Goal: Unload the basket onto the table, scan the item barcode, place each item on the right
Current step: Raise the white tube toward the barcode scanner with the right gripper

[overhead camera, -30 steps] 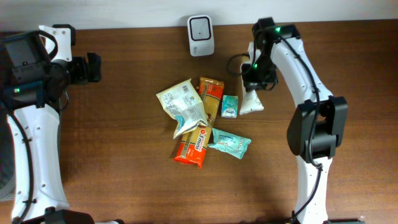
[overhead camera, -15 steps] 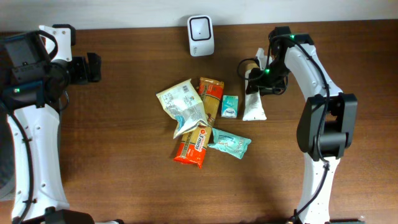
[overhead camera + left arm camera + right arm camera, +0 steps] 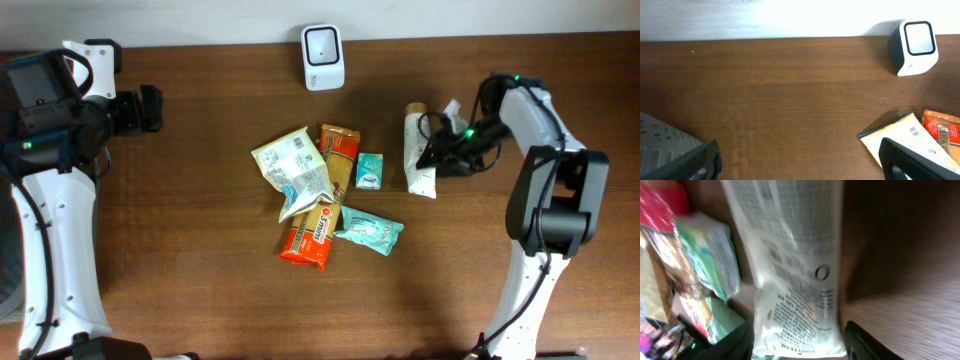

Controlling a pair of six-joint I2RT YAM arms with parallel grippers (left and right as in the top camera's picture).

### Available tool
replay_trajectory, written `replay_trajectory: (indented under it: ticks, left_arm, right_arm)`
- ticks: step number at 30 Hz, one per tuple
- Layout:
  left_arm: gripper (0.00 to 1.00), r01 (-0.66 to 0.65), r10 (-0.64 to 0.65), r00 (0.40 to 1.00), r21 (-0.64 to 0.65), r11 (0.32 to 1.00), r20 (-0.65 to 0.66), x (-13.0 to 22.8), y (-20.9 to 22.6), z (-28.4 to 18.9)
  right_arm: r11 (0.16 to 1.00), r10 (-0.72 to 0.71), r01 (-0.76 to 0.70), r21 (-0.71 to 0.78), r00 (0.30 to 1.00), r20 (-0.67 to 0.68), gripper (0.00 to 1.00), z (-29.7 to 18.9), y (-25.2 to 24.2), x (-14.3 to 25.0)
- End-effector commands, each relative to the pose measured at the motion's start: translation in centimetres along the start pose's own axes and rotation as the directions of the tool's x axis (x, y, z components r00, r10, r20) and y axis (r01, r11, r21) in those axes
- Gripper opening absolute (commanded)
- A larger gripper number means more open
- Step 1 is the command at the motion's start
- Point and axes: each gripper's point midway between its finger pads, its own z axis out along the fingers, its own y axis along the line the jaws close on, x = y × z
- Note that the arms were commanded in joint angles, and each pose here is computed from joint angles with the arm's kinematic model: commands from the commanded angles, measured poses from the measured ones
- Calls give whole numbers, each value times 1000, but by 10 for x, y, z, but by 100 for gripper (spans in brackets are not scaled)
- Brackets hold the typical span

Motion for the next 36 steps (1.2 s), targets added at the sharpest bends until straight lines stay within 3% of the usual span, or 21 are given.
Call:
replay_trajectory:
  ticks: [1, 4, 7, 8, 10, 11, 16, 21, 26, 36]
  left_arm:
    - [99, 7, -7, 1000, 6, 1000, 17, -4, -1, -6]
    - [99, 8, -8, 1000, 6, 1000, 17, -4, -1, -6]
    - [99, 8, -8, 1000, 6, 1000, 17, -4, -1, -6]
    - [99, 7, -7, 1000, 6, 1000, 17, -4, -1, -6]
    - [99, 8, -8, 1000, 6, 1000, 17, -4, -1, -6]
    - [99, 7, -7, 1000, 6, 1000, 17, -4, -1, -6]
    - [99, 8, -8, 1000, 6, 1000, 17, -4, -1, -6]
    - [99, 8, -8, 1000, 6, 1000, 16, -4, -1, -6]
    - [99, 8, -8, 1000, 6, 1000, 17, -4, -1, -6]
    - [99, 8, -8, 1000, 6, 1000, 17, -4, -1, -6]
  right_arm:
    - [997, -12, 11, -79, 1000, -15, 57, 19, 7, 13]
    - [995, -2, 0, -101, 1000, -21, 54, 30, 3, 19]
    - [995, 14, -15, -103, 1000, -8, 41, 36, 0, 18]
    - [995, 24, -24, -101, 1000, 3, 33, 36, 0, 14]
    - [994, 53, -50, -97, 998, 33, 6, 36, -2, 6]
    - [993, 73, -68, -96, 996, 49, 4, 35, -2, 1]
    - [997, 52, -45, -63, 994, 101, 4, 10, 11, -16]
    - [992, -121, 112, 54, 969, 216, 4, -50, 72, -31]
    - [902, -431, 417, 110, 863, 263, 4, -74, 161, -15]
    - [729, -675, 682, 62, 702, 225, 4, -62, 249, 40]
